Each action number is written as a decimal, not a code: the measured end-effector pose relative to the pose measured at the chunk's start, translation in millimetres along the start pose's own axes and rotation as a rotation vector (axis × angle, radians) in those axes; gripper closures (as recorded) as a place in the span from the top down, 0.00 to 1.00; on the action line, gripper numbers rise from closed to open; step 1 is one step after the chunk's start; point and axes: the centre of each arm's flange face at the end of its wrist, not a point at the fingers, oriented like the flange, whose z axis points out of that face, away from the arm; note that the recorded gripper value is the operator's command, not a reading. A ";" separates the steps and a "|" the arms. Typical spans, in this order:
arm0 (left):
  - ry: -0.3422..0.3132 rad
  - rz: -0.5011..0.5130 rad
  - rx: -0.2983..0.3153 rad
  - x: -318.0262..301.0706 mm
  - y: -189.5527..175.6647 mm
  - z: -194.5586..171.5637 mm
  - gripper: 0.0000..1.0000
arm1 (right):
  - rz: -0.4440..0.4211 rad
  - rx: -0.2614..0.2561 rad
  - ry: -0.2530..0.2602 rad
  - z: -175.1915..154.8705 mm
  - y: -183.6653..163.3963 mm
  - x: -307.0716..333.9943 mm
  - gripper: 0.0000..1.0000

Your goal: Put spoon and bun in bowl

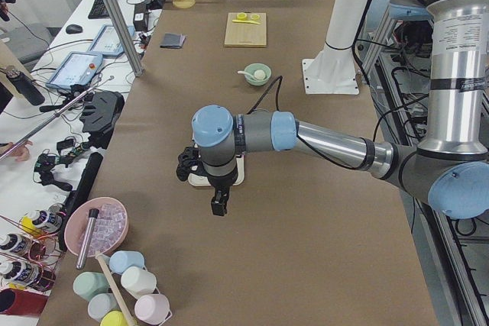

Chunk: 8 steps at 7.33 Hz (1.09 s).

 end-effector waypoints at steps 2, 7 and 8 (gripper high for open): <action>-0.002 -0.002 -0.003 -1.0 0.9 1.2 0.99 | 0.010 -0.017 -0.007 8.7 3.1 7.1 1.00; -0.003 -0.007 -0.008 -2.7 2.1 3.0 0.99 | 0.012 -0.020 -0.012 10.8 4.0 8.4 1.00; -0.003 -0.009 -0.009 -3.6 2.3 3.9 0.99 | 0.012 -0.020 -0.012 11.0 4.2 8.2 1.00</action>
